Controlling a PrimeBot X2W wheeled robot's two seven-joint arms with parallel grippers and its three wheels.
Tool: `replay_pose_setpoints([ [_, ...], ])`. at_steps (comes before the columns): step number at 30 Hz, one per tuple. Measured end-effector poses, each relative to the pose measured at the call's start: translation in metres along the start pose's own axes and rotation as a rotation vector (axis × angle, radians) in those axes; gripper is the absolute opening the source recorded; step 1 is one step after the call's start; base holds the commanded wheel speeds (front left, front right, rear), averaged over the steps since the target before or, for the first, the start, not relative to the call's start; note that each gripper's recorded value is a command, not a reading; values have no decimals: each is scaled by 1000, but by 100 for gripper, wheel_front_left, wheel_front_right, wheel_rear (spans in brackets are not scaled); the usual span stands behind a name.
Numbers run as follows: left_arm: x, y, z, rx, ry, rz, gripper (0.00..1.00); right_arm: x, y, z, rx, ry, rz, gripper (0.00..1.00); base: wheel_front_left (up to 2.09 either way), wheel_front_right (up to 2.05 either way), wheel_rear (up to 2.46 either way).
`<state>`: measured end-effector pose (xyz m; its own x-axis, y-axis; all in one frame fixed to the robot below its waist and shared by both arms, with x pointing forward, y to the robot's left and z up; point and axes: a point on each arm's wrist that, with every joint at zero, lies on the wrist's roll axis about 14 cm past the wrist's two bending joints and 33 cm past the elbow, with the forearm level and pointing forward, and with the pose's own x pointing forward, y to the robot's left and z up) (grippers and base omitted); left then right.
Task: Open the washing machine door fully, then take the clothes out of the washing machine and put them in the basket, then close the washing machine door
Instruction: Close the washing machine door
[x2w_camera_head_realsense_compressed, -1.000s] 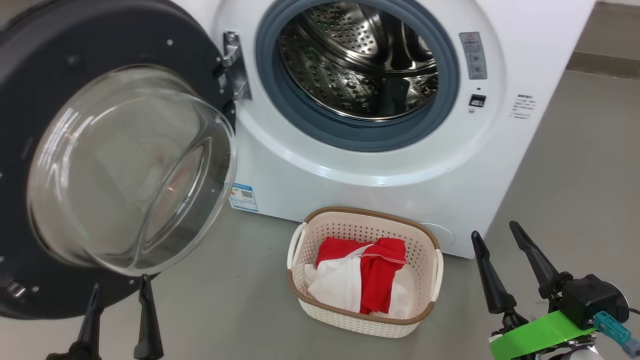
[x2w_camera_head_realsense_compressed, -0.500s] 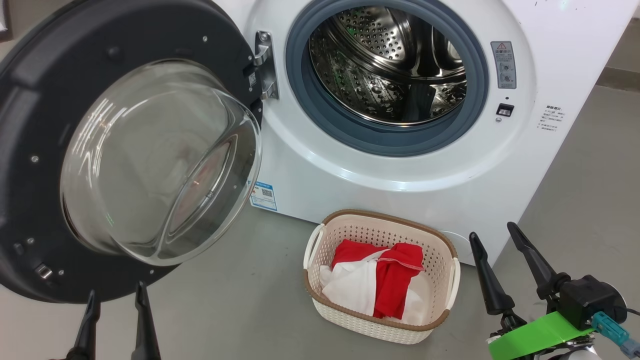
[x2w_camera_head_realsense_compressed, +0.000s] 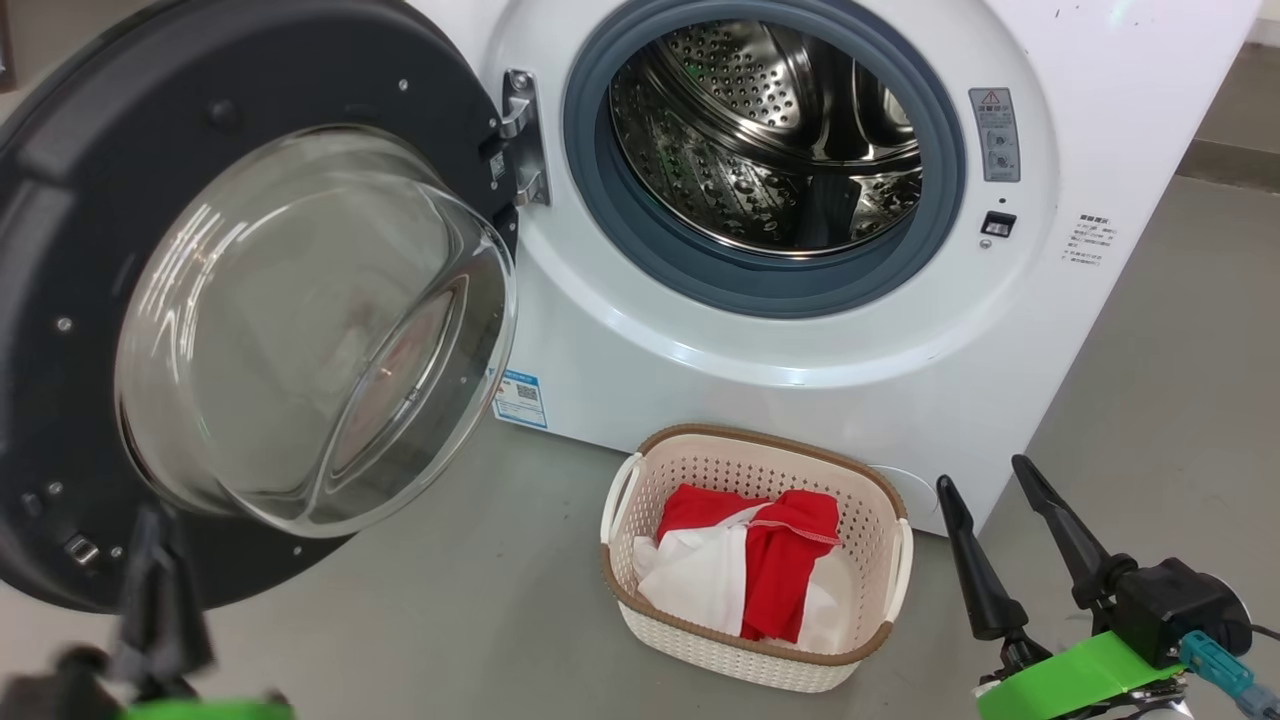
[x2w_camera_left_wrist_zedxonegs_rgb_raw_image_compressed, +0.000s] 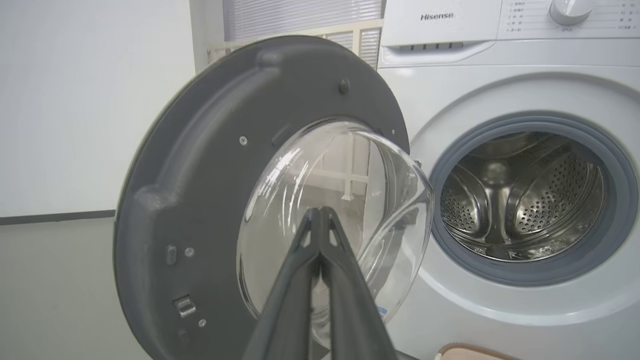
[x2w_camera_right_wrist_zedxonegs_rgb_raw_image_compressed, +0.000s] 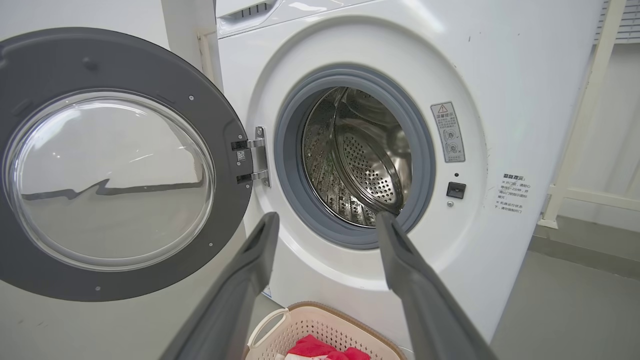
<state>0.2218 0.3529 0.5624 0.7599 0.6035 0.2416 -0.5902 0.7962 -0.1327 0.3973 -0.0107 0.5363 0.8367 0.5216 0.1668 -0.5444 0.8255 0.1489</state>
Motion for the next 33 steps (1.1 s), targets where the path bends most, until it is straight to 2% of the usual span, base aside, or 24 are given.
replay_pose_setpoints([
  [5,37,17,54,20,-165,55,0,-2,-2,-2,-7,9,1,100,0,0,0],
  [12,77,47,103,-23,-271,147,0,-8,-10,-5,-18,22,-14,100,0,0,0],
  [16,99,59,118,-140,-300,190,0,-10,-14,-7,-20,28,-24,100,0,0,0],
  [21,121,80,97,-336,-211,265,0,-12,-19,-10,-19,35,-36,100,0,0,0],
  [26,141,95,70,-462,-76,314,0,-14,-24,-12,-21,43,-47,100,0,0,0],
  [30,151,99,45,-624,62,335,0,-15,-27,-13,-22,47,-53,100,0,0,0],
  [33,157,96,34,-696,149,313,0,-16,-28,-15,-20,51,-57,100,0,0,0],
])
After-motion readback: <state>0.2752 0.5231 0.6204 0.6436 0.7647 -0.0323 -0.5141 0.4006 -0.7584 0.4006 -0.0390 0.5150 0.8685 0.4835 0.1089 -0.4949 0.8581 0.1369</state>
